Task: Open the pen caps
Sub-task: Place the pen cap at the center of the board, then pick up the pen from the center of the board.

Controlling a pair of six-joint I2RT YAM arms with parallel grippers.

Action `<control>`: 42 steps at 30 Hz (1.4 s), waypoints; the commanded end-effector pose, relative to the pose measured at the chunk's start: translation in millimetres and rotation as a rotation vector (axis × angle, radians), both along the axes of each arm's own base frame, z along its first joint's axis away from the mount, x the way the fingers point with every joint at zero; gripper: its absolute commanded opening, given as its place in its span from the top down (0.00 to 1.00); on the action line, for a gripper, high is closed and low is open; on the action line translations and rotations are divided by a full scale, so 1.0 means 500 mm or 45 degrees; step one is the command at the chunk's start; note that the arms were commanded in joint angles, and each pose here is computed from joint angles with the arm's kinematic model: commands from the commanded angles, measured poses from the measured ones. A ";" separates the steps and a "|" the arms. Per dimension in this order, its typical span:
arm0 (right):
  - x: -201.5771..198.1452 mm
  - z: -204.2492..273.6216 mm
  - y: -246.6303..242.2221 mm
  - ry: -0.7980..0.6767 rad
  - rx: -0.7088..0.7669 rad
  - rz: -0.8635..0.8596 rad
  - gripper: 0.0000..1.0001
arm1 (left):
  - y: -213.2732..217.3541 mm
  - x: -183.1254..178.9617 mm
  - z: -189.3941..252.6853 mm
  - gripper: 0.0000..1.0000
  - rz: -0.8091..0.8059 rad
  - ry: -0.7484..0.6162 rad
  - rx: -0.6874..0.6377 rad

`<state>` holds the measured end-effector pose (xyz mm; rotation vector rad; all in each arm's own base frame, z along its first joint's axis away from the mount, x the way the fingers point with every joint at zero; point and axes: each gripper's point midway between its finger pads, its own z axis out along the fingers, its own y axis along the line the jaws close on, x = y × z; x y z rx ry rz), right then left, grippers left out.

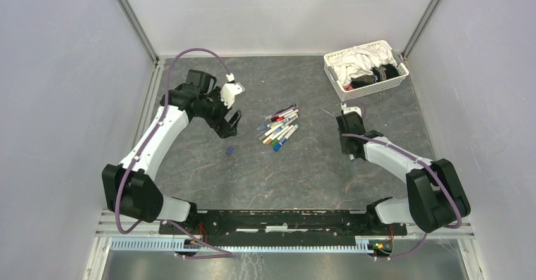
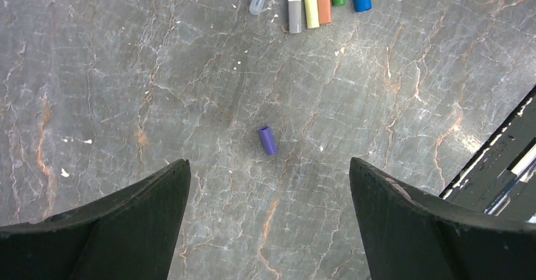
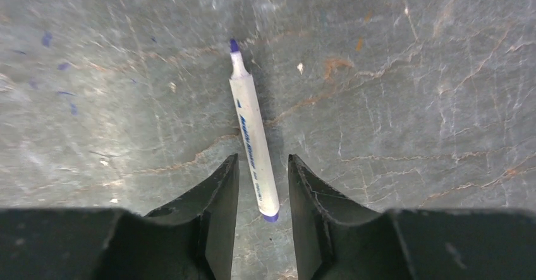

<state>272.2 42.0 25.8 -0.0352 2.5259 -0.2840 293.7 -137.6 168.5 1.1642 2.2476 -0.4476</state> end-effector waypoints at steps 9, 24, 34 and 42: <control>0.142 0.189 0.198 -0.244 0.188 0.193 0.48 | 0.015 -0.015 0.073 0.00 0.094 -0.006 -0.102; 0.240 0.106 0.449 -0.017 0.654 0.186 0.46 | 0.025 -0.047 0.055 0.00 0.102 0.037 -0.119; 0.267 0.054 0.449 -0.013 0.632 0.086 0.46 | 0.025 -0.061 0.045 0.00 0.077 0.046 -0.121; 0.286 0.032 0.449 -0.008 0.636 0.047 0.49 | 0.026 -0.080 0.026 0.00 0.059 0.077 -0.119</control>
